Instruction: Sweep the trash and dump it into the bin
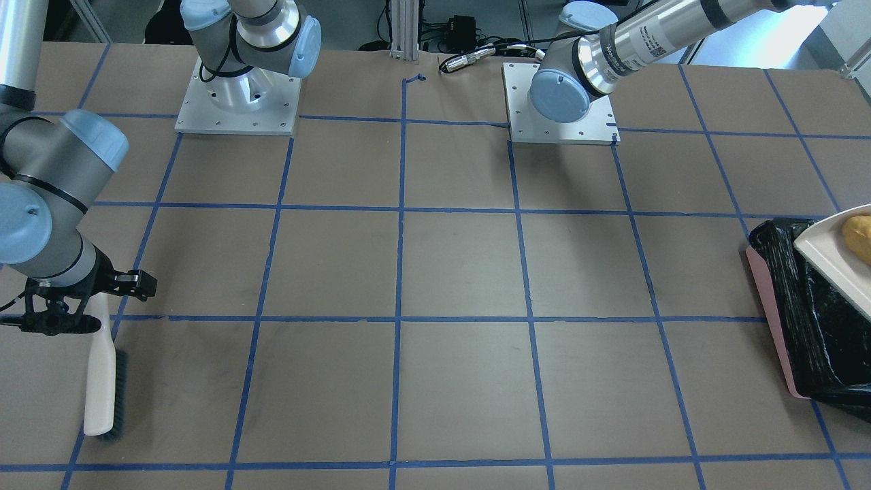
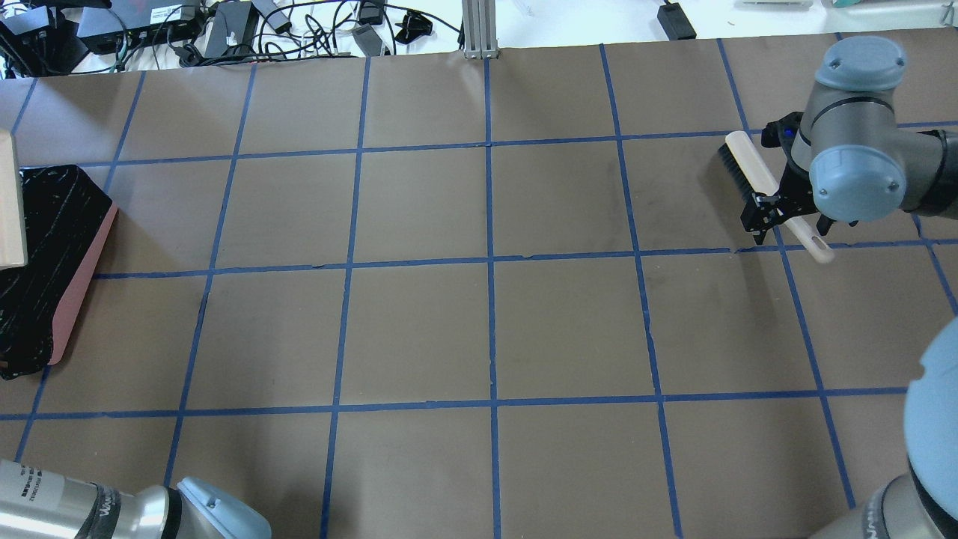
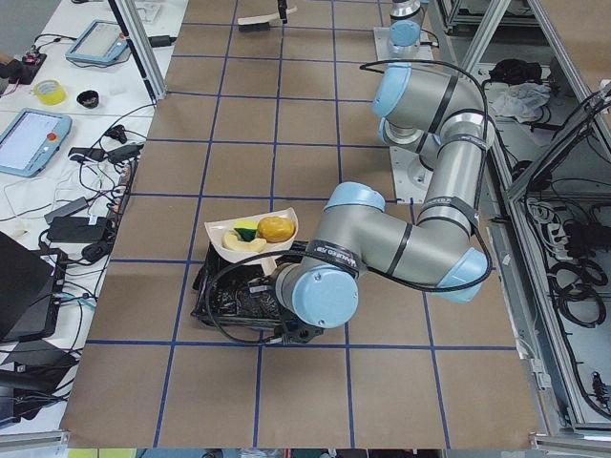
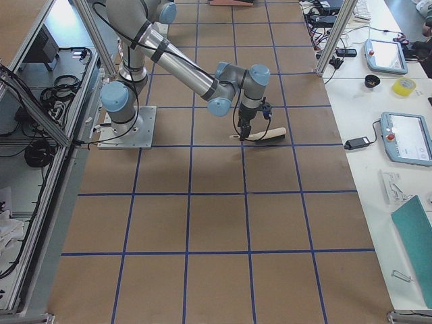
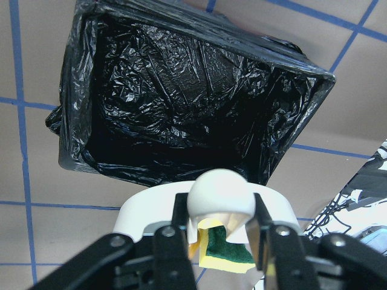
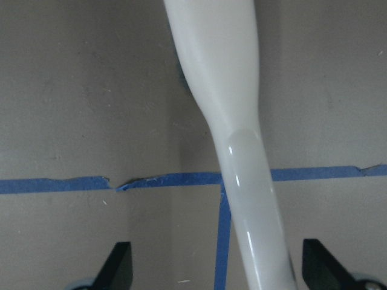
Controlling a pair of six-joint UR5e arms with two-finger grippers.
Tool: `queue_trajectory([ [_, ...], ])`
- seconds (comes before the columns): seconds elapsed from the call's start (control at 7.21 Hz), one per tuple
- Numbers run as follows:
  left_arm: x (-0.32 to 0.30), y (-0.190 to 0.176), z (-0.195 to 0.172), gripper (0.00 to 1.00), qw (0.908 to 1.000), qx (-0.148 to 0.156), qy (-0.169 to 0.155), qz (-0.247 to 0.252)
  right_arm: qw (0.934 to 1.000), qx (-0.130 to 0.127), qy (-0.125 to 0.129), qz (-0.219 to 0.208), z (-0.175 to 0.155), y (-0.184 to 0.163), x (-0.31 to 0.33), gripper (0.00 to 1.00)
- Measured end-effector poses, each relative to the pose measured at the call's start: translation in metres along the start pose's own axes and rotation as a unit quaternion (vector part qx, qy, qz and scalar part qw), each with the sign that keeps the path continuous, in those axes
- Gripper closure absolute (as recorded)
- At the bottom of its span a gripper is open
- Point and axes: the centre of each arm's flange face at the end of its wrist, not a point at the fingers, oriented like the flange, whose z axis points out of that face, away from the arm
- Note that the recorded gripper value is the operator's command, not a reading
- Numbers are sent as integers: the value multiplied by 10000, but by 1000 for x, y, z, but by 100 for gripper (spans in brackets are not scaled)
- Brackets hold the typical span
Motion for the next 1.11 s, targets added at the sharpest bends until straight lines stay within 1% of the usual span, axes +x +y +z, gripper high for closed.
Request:
queue_trajectory([
  [0.28,-6,-27,-11,100,9998,51,166,-87,10000,-7,-5,-1,0,0,0,0],
  [0.42,-9,-37,-16,100,9995,123,256,-101,10000,2,-3,11,-1,1,0,0],
  [0.69,-8,-52,-26,100,9980,437,452,0,9999,92,30,33,-12,1,2,0],
  [0.97,-4,-58,-39,100,9936,864,697,188,9993,343,103,67,-42,8,6,0],
  [1.11,0,-55,-43,100,9907,1070,787,307,9987,491,104,83,-60,14,6,0],
])
